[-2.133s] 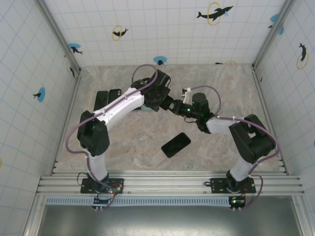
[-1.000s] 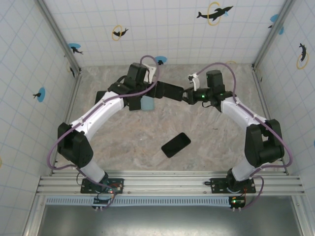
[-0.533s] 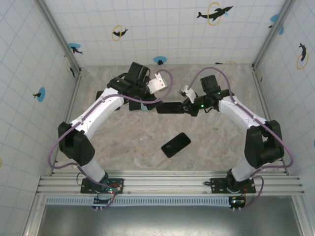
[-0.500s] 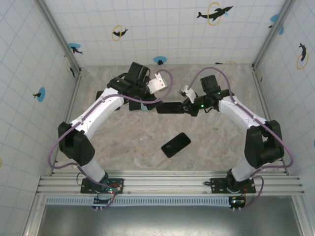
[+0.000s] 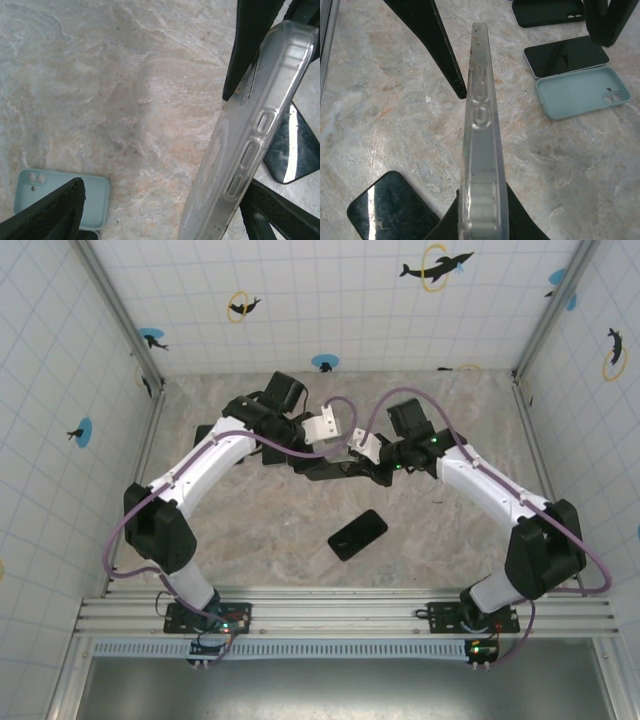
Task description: Take the phone out of the phone case
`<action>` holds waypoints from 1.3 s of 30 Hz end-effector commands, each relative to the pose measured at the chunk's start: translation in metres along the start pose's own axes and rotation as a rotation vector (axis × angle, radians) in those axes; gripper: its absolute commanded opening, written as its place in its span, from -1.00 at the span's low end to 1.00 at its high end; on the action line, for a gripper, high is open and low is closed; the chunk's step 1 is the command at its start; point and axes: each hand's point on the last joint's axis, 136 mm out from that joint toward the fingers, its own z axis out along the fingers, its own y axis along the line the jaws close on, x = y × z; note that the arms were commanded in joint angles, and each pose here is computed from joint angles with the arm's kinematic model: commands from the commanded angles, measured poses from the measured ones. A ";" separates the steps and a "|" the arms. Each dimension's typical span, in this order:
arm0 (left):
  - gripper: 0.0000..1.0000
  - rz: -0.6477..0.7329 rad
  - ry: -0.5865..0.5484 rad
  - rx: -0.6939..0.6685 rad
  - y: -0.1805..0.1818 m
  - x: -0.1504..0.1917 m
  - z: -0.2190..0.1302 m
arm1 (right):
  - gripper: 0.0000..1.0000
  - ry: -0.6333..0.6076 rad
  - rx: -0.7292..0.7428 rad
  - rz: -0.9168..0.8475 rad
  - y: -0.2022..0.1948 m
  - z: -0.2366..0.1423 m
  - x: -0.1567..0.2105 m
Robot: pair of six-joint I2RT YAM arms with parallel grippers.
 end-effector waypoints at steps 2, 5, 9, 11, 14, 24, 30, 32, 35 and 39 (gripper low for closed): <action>0.57 0.035 -0.030 0.080 -0.017 -0.006 0.003 | -1.00 -0.089 0.073 -0.148 -0.003 -0.020 -0.045; 0.44 0.033 -0.046 0.113 -0.024 -0.007 0.006 | -1.00 -0.101 0.071 -0.151 -0.002 -0.020 -0.048; 0.39 0.042 -0.006 0.115 -0.028 0.002 0.014 | -1.00 -0.111 0.070 -0.140 -0.004 -0.020 -0.052; 0.37 0.045 0.007 0.106 -0.028 0.005 0.016 | -1.00 -0.107 0.058 -0.122 -0.005 -0.020 -0.054; 0.33 0.061 0.006 0.099 -0.028 0.004 0.016 | -1.00 -0.131 0.040 -0.095 -0.003 -0.019 -0.055; 0.19 0.052 -0.022 0.122 -0.040 0.008 0.009 | -1.00 -0.184 -0.007 0.002 -0.002 -0.022 -0.042; -0.01 0.060 -0.093 0.148 -0.041 -0.012 0.001 | -1.00 -0.121 -0.017 -0.019 0.003 -0.013 -0.031; -0.03 0.067 -0.109 0.144 -0.040 -0.017 -0.004 | -1.00 -0.101 -0.023 -0.022 0.004 -0.010 -0.026; -0.05 0.070 -0.133 0.140 -0.039 -0.022 -0.010 | -1.00 -0.099 -0.033 -0.019 0.007 -0.008 -0.024; -0.15 0.057 -0.155 0.161 -0.041 -0.025 -0.010 | -1.00 -0.125 -0.035 -0.016 0.007 -0.008 -0.031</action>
